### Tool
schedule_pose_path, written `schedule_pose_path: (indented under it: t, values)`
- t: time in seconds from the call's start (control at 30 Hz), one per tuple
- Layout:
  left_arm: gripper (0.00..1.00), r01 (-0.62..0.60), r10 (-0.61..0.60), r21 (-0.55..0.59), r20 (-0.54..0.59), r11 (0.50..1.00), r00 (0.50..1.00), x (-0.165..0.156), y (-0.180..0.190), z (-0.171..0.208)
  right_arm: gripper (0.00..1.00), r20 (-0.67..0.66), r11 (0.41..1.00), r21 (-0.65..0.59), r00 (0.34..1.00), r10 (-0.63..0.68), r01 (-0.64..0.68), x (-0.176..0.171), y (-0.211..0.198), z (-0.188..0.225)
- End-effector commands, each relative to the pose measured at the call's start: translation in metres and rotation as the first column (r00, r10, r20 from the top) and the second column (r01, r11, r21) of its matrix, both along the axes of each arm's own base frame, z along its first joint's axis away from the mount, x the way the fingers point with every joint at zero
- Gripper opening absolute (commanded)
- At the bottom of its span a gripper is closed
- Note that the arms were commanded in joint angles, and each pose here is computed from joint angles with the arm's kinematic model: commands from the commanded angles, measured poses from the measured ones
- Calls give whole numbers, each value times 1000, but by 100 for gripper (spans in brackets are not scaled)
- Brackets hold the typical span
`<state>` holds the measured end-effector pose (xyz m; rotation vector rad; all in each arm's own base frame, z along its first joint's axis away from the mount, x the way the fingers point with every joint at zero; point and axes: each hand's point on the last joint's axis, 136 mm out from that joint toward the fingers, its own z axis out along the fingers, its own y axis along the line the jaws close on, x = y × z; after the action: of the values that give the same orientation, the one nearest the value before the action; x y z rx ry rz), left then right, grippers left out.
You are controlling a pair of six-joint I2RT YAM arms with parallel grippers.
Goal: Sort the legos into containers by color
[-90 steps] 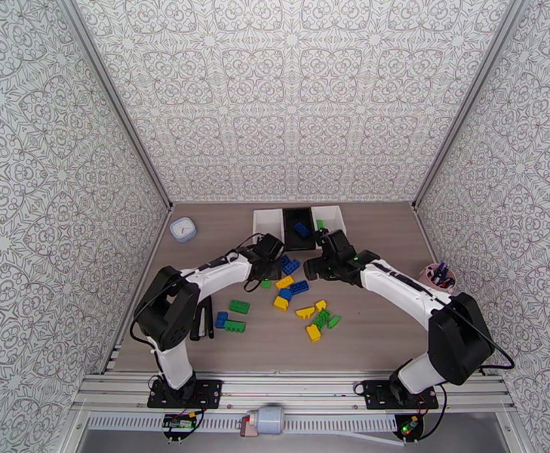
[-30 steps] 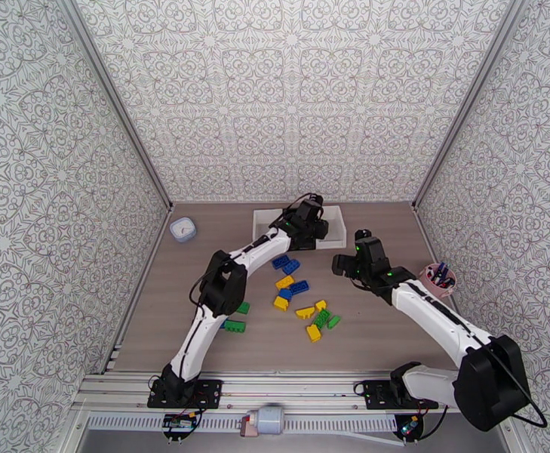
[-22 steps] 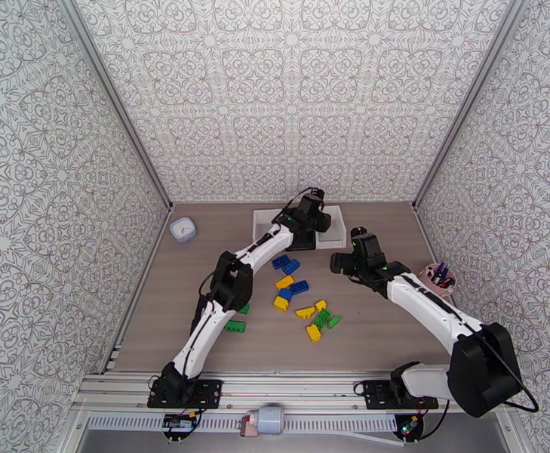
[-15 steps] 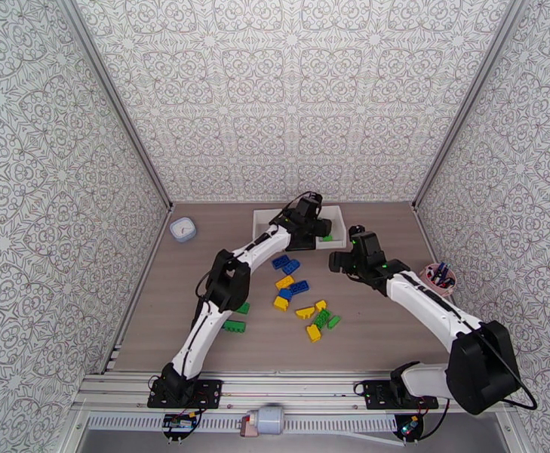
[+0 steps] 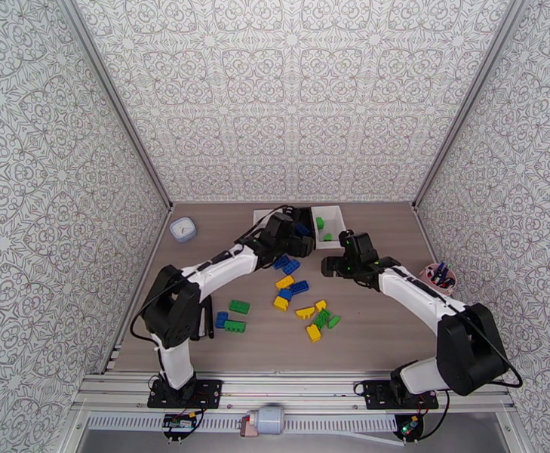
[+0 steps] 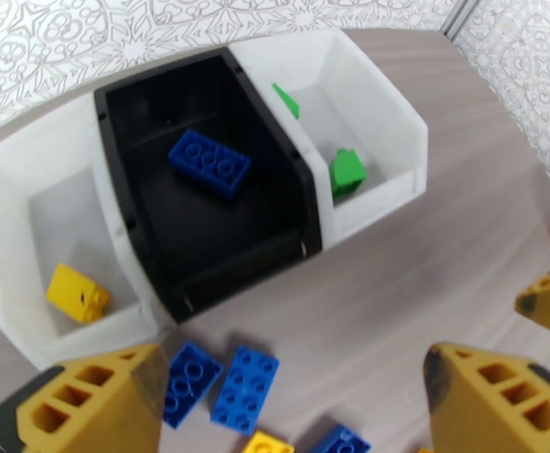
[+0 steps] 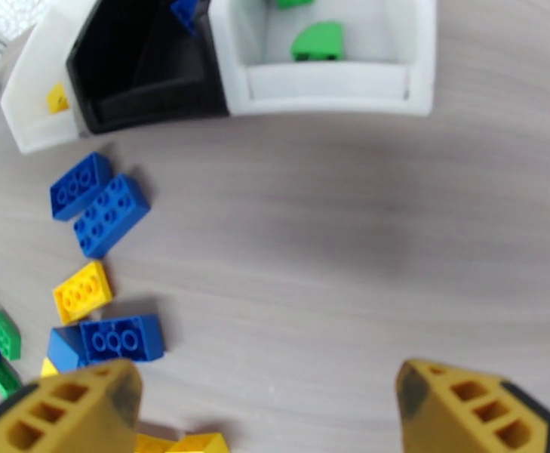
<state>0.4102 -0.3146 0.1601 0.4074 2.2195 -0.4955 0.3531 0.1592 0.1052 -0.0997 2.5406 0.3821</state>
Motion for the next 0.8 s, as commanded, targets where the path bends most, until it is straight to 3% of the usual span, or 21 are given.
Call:
schedule_pose_path:
  t: [0.0, 0.33, 0.47, 0.77]
  values:
    - [97, 23, -23, -4, 48, 1000, 999, -19, 12, -2, 92, -20, 994, -3, 994, 109, -109, -5, 25, 0]
    - [100, 98, -96, -51, 45, 994, 994, -79, 49, -20, 92, -143, 958, -123, 960, 241, -259, -17, 76, -44]
    - [100, 193, -190, -59, 56, 979, 980, -100, 50, -19, 85, -195, 962, -155, 962, 194, -225, -14, 75, -60]
    - [99, 286, -279, -30, 142, 958, 950, -116, 45, -9, 69, -252, 954, -271, 966, 54, -124, -14, 49, -78]
